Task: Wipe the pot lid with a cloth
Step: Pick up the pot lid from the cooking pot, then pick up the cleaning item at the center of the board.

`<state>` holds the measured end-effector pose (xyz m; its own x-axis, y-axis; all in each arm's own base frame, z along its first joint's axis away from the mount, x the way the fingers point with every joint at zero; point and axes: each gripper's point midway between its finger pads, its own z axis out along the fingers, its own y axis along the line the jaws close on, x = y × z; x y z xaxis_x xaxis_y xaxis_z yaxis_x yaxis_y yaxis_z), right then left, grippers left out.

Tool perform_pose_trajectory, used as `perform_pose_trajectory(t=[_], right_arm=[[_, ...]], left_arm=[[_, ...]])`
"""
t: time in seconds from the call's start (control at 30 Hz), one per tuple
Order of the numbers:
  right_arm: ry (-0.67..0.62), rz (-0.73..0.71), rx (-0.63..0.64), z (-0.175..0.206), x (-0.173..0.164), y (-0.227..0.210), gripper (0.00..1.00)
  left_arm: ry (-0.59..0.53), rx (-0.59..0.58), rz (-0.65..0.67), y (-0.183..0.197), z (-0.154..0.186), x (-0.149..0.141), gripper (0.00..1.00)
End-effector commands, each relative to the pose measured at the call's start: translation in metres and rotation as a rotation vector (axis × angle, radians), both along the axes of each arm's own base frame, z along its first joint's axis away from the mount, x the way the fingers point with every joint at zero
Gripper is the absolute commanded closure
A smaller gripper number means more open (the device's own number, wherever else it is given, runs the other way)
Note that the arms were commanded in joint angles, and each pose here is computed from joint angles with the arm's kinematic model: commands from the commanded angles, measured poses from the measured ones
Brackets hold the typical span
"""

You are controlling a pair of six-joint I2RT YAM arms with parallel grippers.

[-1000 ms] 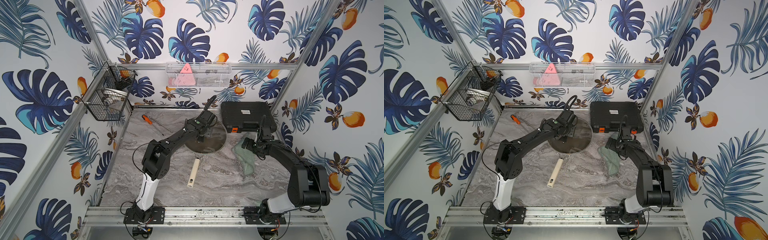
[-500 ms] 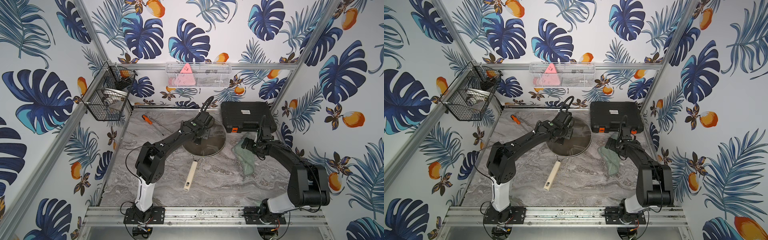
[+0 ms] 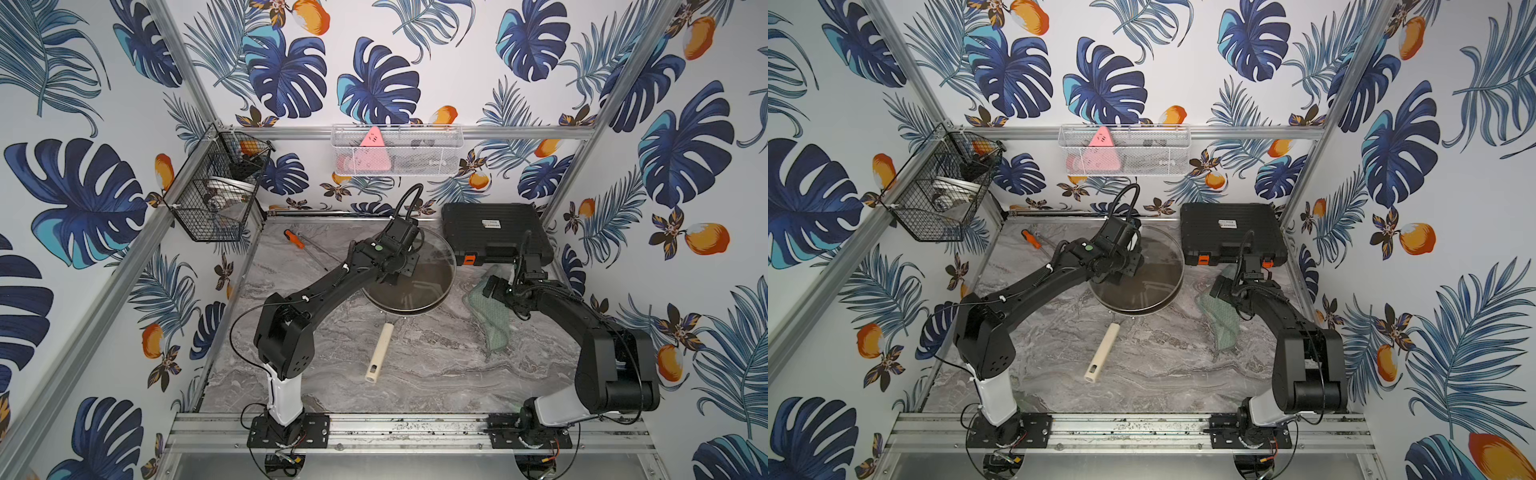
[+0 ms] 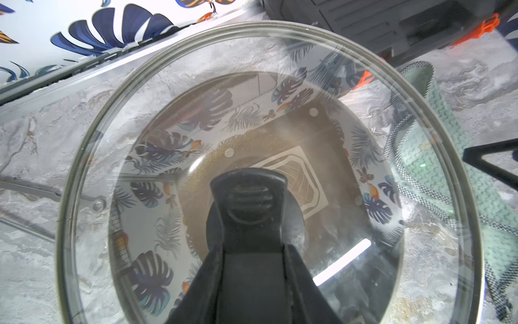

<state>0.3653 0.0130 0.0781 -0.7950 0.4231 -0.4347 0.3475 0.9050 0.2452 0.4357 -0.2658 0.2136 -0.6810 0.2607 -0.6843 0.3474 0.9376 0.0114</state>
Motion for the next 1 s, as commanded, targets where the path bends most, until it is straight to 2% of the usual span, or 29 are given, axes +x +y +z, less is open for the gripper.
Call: perform_pose_trajectory(t=[0.0,0.23,0.53,0.7,0.83,0.9,0.97], right_arm=[[0.019,-0.009,-0.011,-0.003,0.0,-0.002,0.0],[0.09,0.0,-0.008,-0.02,0.0,0.0,0.0],[0.16,0.018,-0.029,-0.04,0.001,0.002,0.05],[0.216,0.049,-0.101,-0.052,-0.001,0.007,0.11],[0.273,0.077,-0.187,-0.06,-0.004,0.009,0.26],[0.292,0.085,-0.218,-0.063,-0.004,0.009,0.41],[0.309,0.092,-0.233,-0.066,-0.005,0.01,0.62]], left_arm=[[-0.108,-0.009,0.018,0.005,0.038,0.009,1.0],[-0.118,0.023,0.017,0.018,0.059,-0.005,1.0],[-0.141,0.029,0.008,0.032,0.072,-0.023,1.0],[-0.15,0.026,0.006,0.036,0.074,-0.028,1.0],[-0.147,0.015,-0.004,0.034,0.076,-0.03,1.0],[-0.15,0.01,-0.01,0.033,0.077,-0.031,1.0],[-0.15,0.006,-0.018,0.033,0.077,-0.032,1.0]])
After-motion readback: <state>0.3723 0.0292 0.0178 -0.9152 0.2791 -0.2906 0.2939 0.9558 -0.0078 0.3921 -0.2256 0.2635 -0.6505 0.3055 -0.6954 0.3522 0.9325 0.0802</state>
